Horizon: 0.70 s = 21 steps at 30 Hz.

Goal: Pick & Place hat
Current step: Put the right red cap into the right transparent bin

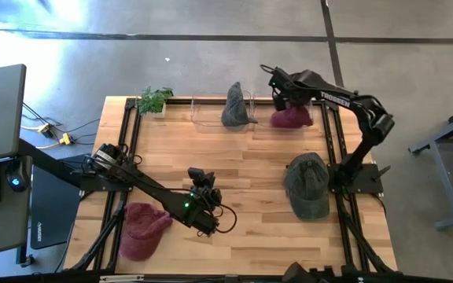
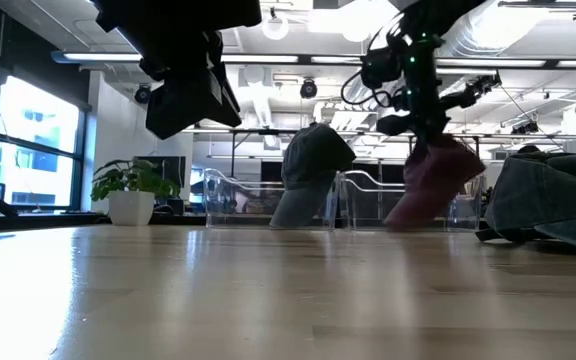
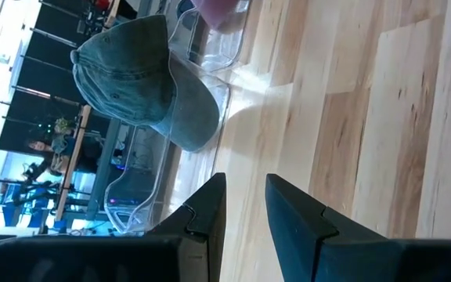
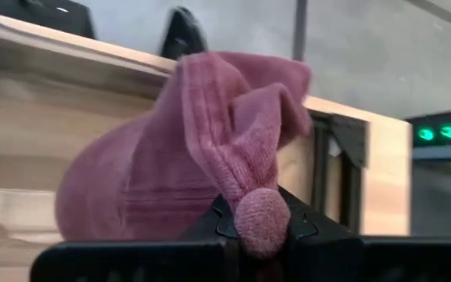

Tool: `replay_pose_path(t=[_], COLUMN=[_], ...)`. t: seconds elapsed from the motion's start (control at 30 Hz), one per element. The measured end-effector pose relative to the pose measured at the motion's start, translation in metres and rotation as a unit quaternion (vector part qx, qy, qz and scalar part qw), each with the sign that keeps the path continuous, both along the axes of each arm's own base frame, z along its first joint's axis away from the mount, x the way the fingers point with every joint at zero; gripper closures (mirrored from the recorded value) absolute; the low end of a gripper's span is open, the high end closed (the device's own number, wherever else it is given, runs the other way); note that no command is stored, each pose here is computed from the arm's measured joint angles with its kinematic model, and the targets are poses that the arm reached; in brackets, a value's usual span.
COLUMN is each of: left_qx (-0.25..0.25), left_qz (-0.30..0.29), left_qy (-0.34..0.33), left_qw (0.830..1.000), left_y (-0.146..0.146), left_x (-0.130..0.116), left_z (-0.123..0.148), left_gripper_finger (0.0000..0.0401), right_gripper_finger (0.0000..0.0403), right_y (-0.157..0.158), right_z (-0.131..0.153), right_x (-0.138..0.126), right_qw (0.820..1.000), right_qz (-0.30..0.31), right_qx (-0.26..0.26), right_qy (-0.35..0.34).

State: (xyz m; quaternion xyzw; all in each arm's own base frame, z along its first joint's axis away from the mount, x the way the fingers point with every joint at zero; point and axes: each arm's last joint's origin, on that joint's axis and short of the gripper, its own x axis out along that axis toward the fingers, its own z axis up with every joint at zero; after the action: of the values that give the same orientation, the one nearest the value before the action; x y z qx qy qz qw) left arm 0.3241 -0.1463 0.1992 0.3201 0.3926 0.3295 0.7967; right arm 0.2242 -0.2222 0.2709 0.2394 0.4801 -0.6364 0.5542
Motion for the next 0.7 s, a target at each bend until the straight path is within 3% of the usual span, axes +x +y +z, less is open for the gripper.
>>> replay_pose_path(t=[0.23,0.43,0.57,0.7], left_qx=[0.001,0.0,-0.001,-0.001], left_qz=[0.0,0.001,0.002,0.002], left_qy=[-0.002,-0.003,-0.004,-0.004], left_qw=[1.0,1.0,1.0,1.0], left_y=[0.0,0.0,0.0,0.0], left_x=[0.0,0.0,0.0,0.0], left_z=[0.0,0.0,0.0,0.0], left_gripper_finger=[0.0316,0.0316,0.0316,0.0316], right_gripper_finger=[0.0382,0.0374,0.0345,0.0291], right_y=[0.009,0.007,0.006,0.007], right_z=[0.016,0.017,0.017,0.017], right_x=[-0.024,-0.021,-0.02,-0.02], right_qw=[0.997,0.998,0.999,0.999], right_qz=[-0.038,-0.033,-0.021,-0.011], right_qx=[-0.019,-0.032,-0.026,-0.02], right_qy=[0.064,0.046,0.041,0.049])
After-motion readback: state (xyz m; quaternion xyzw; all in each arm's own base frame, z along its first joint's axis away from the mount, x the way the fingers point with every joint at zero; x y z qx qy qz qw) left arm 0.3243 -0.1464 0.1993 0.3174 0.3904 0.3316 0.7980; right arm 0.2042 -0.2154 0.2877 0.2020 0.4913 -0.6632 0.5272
